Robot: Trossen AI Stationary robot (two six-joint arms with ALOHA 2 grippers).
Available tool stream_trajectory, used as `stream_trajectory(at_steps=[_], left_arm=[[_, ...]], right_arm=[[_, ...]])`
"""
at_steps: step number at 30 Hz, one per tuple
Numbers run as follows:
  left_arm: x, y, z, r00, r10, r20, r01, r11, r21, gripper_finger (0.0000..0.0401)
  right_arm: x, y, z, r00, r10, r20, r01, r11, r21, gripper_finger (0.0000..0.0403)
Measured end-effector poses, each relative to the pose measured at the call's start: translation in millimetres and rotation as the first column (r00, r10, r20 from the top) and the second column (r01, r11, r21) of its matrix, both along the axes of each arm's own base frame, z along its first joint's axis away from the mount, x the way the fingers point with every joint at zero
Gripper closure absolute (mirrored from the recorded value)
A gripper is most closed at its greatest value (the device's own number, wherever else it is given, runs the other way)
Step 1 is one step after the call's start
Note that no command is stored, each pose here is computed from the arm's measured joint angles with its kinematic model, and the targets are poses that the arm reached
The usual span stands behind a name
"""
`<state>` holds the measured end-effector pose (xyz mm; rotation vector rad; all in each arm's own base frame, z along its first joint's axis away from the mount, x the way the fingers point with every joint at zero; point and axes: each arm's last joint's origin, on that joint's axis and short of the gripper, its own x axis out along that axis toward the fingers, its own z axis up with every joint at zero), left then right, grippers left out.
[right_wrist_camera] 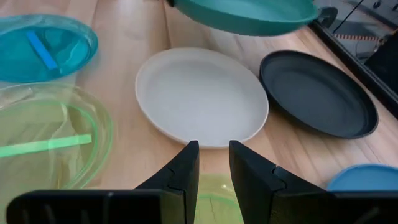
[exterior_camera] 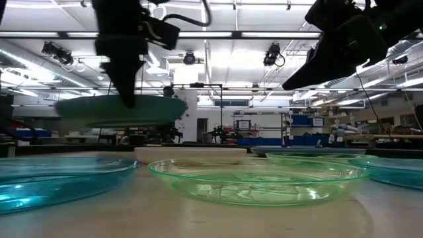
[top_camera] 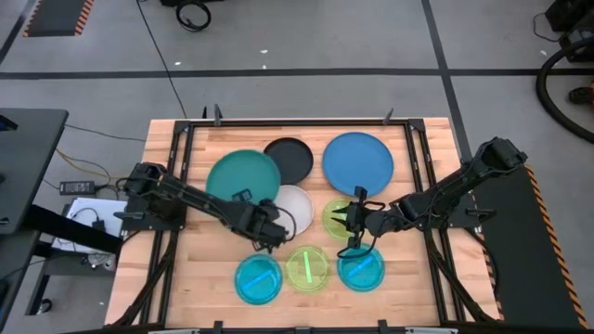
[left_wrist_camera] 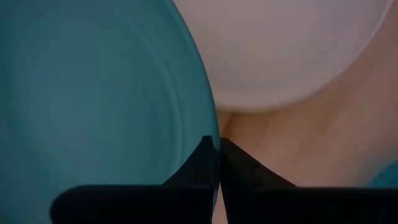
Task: Stack plastic plates
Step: Stack the green plate on the blue plate
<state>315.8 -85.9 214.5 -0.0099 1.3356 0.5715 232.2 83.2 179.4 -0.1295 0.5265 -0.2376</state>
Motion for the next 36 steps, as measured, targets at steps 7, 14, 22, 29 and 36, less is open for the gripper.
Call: stream_trajectory(at_steps=[7, 14, 22, 29, 36], left_arm=[[25.9, 24.3, -0.3, 0.947, -0.321, 0.012, 0.32, 0.946, 0.041, 0.0388], [47.5, 53.5, 4.8, 0.788, -0.615, -0.025, 0.611, 0.778, 0.147, 0.0388], [67.3, 104.9, 8.1, 0.603, -0.795, 0.075, 0.778, 0.606, 0.166, 0.0388], [99.8, 134.9, -14.4, 0.546, -0.837, 0.02, 0.832, 0.545, 0.106, 0.0388], [141.8, 146.8, -25.1, 0.469, -0.882, -0.042, 0.883, 0.467, 0.048, 0.0388]], right_arm=[[-10.0, -2.2, 13.9, 0.998, -0.037, -0.046, 0.039, 0.998, 0.054, 0.0305], [-18.9, -12.9, 11.4, 0.987, -0.105, -0.124, 0.108, 0.994, 0.02, 0.0305], [-33.6, -27.2, 32.2, 0.978, -0.201, -0.051, 0.206, 0.971, 0.122, 0.0305], [-45.3, -31.5, 42.5, 0.973, -0.231, -0.023, 0.231, 0.954, 0.191, 0.0305], [-48.6, -33.6, 43.9, 0.973, -0.227, -0.031, 0.229, 0.961, 0.153, 0.0305]])
